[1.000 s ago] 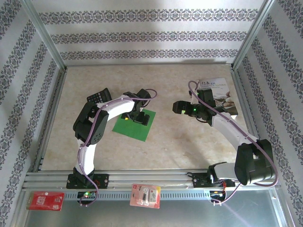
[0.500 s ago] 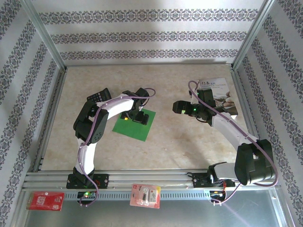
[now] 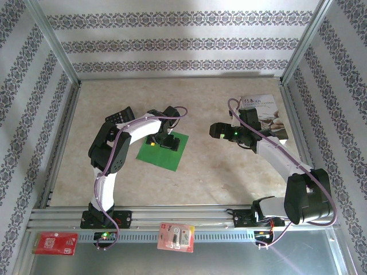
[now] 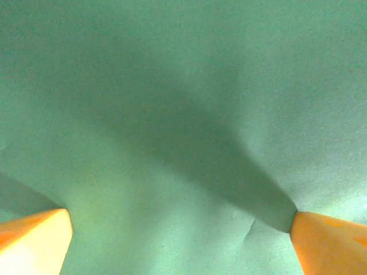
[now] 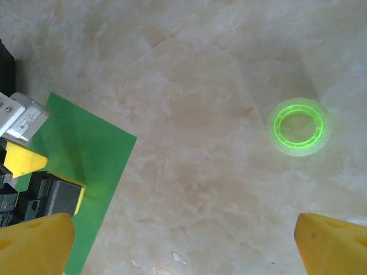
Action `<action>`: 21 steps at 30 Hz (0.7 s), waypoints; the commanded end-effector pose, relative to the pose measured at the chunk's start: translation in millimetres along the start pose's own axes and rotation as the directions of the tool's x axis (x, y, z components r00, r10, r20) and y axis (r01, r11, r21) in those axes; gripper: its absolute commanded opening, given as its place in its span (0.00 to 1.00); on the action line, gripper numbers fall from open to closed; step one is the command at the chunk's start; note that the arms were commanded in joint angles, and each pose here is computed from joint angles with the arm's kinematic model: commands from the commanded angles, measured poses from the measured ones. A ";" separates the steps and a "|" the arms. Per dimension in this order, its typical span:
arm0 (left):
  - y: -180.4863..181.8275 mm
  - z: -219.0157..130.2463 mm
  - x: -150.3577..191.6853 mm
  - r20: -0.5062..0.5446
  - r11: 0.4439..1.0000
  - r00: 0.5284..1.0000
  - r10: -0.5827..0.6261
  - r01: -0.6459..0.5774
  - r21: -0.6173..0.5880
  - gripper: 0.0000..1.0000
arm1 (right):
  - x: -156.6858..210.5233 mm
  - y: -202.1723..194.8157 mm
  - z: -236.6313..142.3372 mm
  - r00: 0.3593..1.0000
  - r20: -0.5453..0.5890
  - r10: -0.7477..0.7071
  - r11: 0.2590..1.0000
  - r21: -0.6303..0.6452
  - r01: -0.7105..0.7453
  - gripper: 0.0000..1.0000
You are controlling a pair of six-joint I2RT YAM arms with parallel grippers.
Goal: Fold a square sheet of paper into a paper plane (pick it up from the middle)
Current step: First fold the square sheet of paper in half at the center of the table.
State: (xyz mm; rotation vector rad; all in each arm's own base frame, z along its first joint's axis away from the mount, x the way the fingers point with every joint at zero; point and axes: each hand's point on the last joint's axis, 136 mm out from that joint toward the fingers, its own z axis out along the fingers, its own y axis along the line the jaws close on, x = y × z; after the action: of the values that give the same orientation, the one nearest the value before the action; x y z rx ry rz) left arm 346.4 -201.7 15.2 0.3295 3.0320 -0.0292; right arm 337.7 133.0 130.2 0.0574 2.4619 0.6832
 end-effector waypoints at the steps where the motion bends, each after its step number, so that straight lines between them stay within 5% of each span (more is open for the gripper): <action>1: 11.1 31.0 33.9 -0.138 0.999 0.990 -0.009 0.003 -0.044 0.97 | -0.6 -7.1 -1.6 1.000 0.011 0.000 1.000 0.024 -0.001 0.98; 12: 5.8 27.3 28.0 -0.115 1.000 0.993 -0.023 0.021 -0.021 0.93 | 0.1 -8.3 -0.8 1.000 0.006 0.002 1.000 0.029 -0.002 0.98; 21: -4.3 18.3 15.3 -0.041 0.999 0.999 -0.036 0.036 0.010 0.76 | -0.1 -8.6 -0.8 1.000 0.004 0.003 0.999 0.033 -0.003 0.98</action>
State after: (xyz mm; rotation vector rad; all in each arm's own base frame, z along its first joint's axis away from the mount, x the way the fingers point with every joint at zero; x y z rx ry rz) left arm 347.0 -204.5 16.2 0.2885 3.0262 -0.0536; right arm 338.1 131.8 129.8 0.0608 2.4623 0.6737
